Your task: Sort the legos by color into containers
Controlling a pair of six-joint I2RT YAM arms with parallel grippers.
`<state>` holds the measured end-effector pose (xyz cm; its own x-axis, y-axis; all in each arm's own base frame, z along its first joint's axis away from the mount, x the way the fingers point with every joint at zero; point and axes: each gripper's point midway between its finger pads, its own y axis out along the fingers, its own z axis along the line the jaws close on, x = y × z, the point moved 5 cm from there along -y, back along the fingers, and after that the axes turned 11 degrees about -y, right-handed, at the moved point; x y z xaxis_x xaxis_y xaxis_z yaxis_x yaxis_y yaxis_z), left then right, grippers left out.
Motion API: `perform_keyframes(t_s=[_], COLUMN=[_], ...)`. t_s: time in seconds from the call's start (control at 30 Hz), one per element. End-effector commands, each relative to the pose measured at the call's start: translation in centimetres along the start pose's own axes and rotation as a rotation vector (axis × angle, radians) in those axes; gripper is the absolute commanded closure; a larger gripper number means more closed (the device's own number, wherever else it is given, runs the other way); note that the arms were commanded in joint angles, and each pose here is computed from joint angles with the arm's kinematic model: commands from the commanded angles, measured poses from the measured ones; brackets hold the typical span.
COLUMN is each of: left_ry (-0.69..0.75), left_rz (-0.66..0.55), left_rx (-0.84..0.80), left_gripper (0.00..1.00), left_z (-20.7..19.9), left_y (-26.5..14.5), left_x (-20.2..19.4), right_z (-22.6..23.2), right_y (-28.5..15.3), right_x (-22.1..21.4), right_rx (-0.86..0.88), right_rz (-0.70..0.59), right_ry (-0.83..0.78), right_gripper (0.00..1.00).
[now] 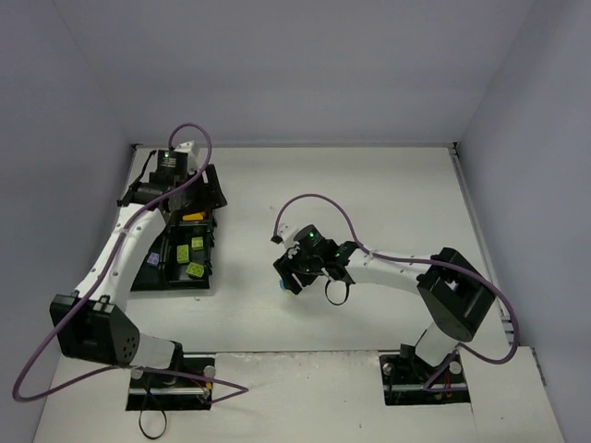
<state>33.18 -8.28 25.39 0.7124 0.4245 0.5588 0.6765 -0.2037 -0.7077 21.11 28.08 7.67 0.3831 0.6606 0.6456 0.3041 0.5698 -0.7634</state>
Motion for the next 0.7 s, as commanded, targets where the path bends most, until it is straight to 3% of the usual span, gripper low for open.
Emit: perform_keyframes(t_s=[0.0, 0.67], left_ry=[-0.015, -0.012], left_rz=[-0.002, 0.049], left_rx=[-0.021, -0.064], left_gripper=[0.34, 0.34], left_z=[-0.1, -0.4], left_y=[-2.3, -3.5], left_x=[-1.0, -3.9], right_z=[0.4, 1.5], right_y=[-0.4, 0.2], right_x=[1.3, 0.2], right_rx=[0.019, 0.061], right_rz=[-0.065, 0.013], right_ry=[-0.024, -0.008], right_gripper=[0.39, 0.44])
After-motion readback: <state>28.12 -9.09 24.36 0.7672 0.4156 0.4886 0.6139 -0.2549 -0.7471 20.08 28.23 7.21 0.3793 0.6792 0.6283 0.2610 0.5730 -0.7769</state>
